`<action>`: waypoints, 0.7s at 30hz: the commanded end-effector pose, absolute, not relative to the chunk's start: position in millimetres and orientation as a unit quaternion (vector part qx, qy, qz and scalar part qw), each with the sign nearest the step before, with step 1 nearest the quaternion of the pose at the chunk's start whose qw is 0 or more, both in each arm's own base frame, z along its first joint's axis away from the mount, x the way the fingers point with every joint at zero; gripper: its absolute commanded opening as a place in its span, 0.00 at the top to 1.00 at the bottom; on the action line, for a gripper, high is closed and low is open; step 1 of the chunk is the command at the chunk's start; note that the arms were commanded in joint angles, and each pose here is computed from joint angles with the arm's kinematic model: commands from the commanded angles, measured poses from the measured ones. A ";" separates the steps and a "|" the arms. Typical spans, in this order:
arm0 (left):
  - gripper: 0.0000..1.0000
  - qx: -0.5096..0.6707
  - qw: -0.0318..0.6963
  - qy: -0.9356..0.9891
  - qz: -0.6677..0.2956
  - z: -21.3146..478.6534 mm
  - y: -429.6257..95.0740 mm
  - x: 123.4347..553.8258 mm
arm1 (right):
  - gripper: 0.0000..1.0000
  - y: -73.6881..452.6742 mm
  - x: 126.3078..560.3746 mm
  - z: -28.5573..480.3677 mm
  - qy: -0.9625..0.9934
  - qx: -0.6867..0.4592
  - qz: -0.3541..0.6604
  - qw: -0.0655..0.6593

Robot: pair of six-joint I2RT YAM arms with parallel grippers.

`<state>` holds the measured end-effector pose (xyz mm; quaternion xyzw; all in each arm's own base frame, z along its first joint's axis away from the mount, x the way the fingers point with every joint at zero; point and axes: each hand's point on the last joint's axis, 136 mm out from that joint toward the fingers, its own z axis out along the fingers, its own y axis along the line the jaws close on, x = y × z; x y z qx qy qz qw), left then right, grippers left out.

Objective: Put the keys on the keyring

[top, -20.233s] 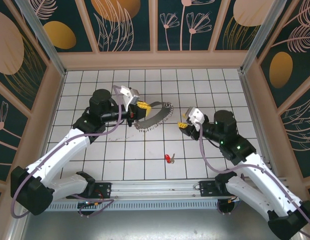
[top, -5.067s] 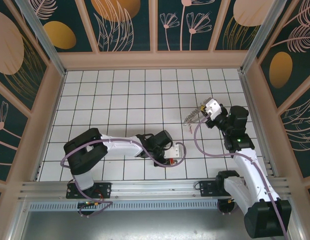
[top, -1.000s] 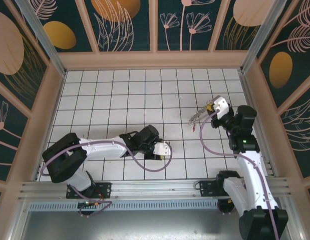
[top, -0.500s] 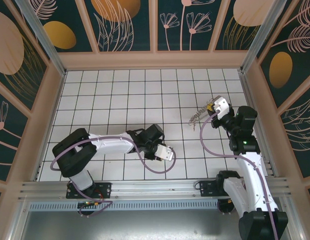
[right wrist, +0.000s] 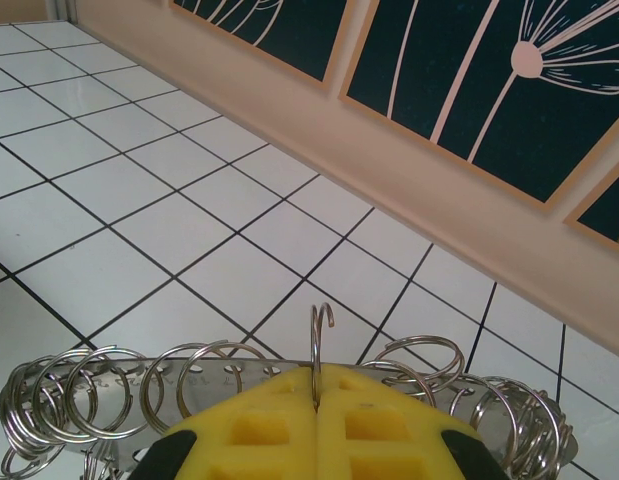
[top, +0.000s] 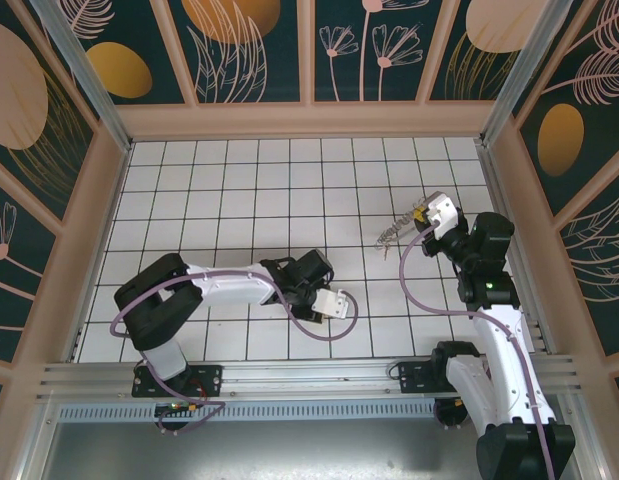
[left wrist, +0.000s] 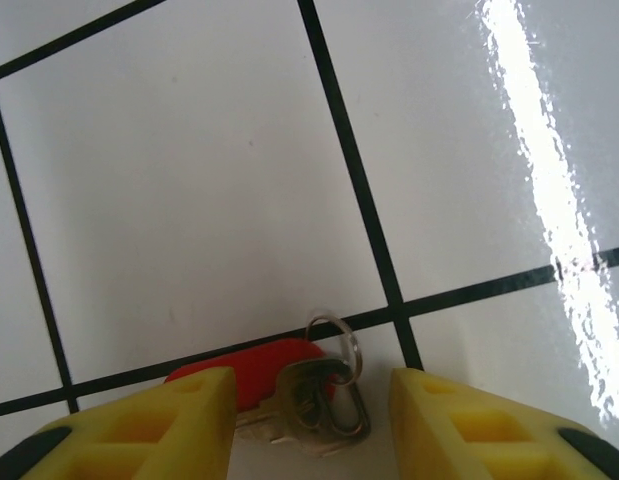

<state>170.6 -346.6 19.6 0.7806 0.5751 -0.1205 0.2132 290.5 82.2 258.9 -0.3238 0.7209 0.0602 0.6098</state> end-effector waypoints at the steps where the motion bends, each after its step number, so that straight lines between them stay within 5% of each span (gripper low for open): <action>1: 0.57 0.776 0.188 0.592 -0.109 7.6 -346.0 167.6 | 1.00 84.0 287.6 273.3 0.701 -0.327 0.061 0.630; 8: 0.74 0.769 0.180 0.601 -0.119 3.1 -351.4 159.8 | 1.00 82.3 287.0 272.4 0.701 -0.326 0.055 0.632; 21: 0.82 0.772 0.202 0.595 -0.092 17.8 -342.3 173.3 | 1.00 82.8 286.7 273.1 0.699 -0.327 0.055 0.633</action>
